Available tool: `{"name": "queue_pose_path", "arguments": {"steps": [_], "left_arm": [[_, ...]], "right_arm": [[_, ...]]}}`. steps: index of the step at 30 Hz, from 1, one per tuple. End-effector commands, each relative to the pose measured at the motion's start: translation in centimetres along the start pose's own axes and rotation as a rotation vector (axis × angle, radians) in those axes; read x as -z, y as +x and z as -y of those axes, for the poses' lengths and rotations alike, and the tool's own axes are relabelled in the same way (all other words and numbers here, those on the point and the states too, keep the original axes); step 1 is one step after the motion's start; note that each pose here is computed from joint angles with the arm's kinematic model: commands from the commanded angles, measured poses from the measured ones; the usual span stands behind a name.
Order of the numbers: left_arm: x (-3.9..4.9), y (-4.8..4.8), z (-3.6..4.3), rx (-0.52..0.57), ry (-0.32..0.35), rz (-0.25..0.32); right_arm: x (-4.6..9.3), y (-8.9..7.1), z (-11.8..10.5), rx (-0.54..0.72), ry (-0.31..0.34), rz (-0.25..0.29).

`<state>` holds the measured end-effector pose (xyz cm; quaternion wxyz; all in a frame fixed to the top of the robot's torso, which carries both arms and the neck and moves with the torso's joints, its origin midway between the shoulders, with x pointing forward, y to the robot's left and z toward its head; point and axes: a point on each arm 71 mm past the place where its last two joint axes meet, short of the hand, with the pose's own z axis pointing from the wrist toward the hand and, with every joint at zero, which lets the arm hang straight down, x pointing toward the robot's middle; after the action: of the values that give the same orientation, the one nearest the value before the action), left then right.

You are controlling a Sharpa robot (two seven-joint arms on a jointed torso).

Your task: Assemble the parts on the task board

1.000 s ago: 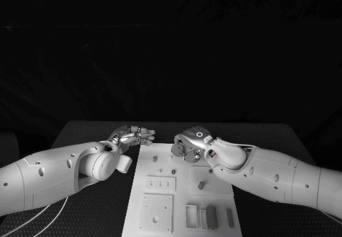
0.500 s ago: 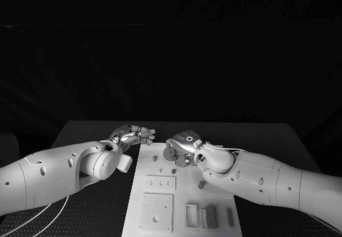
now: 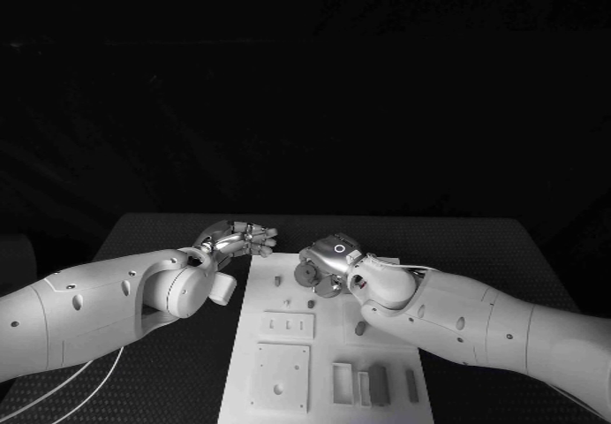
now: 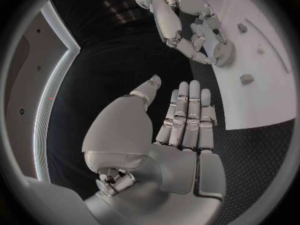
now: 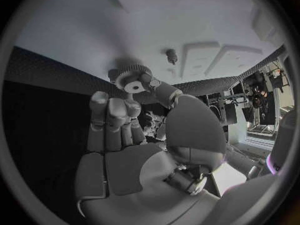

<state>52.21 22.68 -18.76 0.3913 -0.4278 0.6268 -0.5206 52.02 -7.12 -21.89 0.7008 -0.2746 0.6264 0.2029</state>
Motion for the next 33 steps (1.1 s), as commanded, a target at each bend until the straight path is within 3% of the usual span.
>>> {"name": "queue_pose_path", "arguments": {"steps": [1, 33], "left_arm": [[-0.01, 0.15, 0.17, 0.001, 0.014, -0.004], [-0.05, 0.15, 0.17, 0.001, 0.014, -0.005]], "right_arm": [[0.0, 0.4, -0.2, 0.017, -0.006, -0.02], [0.1, 1.6, -0.9, -0.02, -0.028, -0.065]]}}
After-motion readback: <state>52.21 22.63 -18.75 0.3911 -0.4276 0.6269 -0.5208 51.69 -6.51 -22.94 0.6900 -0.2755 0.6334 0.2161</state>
